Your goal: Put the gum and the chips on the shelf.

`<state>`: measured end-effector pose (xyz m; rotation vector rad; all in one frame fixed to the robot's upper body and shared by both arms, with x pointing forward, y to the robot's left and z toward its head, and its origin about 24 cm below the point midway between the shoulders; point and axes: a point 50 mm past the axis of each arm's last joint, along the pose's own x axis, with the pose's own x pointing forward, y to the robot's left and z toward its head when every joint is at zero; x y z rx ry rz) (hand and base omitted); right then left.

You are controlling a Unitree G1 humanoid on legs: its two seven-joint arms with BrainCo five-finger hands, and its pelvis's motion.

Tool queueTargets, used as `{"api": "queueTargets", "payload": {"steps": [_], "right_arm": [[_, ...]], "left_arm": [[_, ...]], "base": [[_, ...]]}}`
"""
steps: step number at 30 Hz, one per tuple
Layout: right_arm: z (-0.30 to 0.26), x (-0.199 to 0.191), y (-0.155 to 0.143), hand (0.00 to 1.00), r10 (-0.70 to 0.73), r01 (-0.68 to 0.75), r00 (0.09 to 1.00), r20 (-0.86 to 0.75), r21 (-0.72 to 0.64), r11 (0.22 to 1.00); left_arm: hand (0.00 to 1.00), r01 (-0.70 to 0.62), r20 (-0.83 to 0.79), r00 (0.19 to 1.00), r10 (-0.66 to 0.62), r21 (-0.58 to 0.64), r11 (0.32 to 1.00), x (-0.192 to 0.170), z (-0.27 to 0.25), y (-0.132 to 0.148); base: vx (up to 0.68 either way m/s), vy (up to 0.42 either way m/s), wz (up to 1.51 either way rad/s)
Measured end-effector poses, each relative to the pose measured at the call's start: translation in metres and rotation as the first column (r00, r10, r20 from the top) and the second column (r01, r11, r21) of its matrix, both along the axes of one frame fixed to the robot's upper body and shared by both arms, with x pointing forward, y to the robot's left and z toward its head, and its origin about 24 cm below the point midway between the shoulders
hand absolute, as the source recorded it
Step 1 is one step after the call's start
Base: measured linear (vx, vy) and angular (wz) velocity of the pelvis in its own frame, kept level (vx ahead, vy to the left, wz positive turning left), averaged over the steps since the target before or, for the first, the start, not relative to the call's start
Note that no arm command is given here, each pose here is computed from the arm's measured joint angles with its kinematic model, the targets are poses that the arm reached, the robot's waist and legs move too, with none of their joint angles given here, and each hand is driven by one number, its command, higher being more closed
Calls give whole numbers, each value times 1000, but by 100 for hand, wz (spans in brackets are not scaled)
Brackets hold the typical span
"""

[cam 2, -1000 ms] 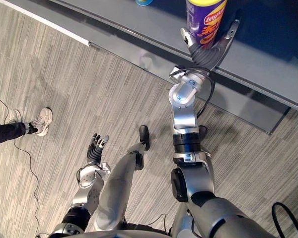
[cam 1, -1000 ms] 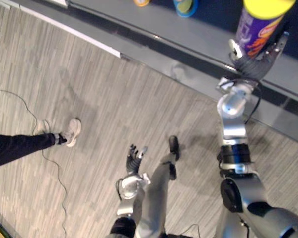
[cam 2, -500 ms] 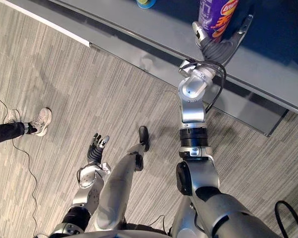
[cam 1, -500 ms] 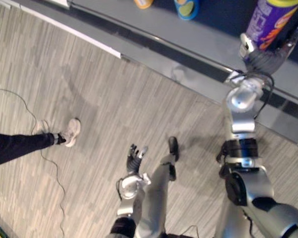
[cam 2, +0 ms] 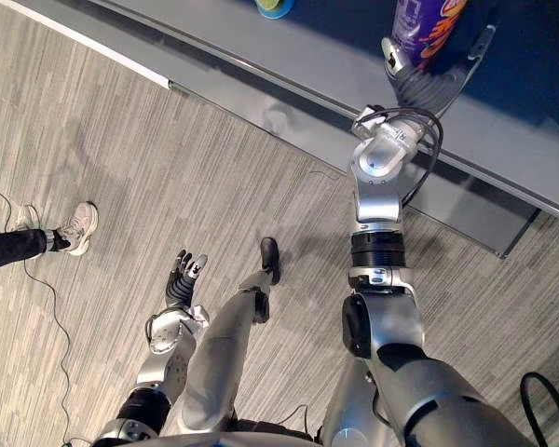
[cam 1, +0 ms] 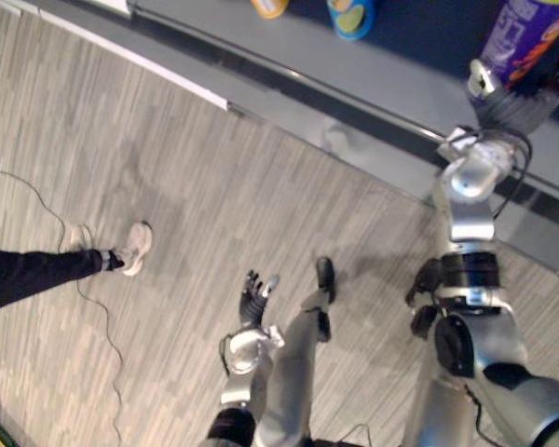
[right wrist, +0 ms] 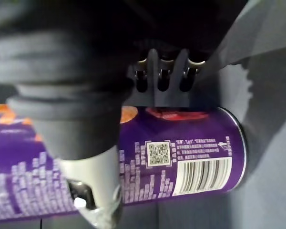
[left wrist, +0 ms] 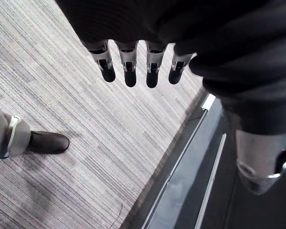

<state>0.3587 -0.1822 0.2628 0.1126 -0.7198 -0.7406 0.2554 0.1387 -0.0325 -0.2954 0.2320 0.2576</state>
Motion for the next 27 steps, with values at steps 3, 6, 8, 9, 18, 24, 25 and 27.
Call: {"api": "queueTargets", "payload": {"steps": [3,6,8,9,18,24,25,27], "right_arm": [[-22,1,10,0,32,-33,998,-55,-12,999],[-50,4,24,0,80,-84,986,-144,-26,996],[-83,3,37,0,130,-141,961,-244,-25,990],[-91,2,39,0,139,-151,954,-265,-25,988],[-226,-42,76,0,288,-389,689,-665,-5,921],[-292,-96,77,0,348,-586,438,-829,30,810],[-300,-103,72,0,348,-595,403,-846,47,803],[-334,-139,59,0,355,-612,244,-902,141,779]], "left_arm": [[0,-2,-5,1000,2,0,1000,-1,-1,1],[0,-17,-31,999,17,2,1000,-3,-7,5],[0,-12,-95,995,12,4,1000,-9,-19,4],[0,-11,-110,994,11,4,1000,-11,-22,3],[0,-16,-387,921,39,63,998,-43,-72,20],[0,70,-482,875,34,196,978,-59,-84,47],[0,61,-489,871,40,190,980,-62,-86,49],[0,24,-517,852,79,189,982,-72,-91,61]], "base": [[6,-11,-6],[35,-27,-15],[66,-18,-15],[68,0,-19],[74,12,-20],[85,43,-28],[97,69,-3],[94,60,-19]]}}
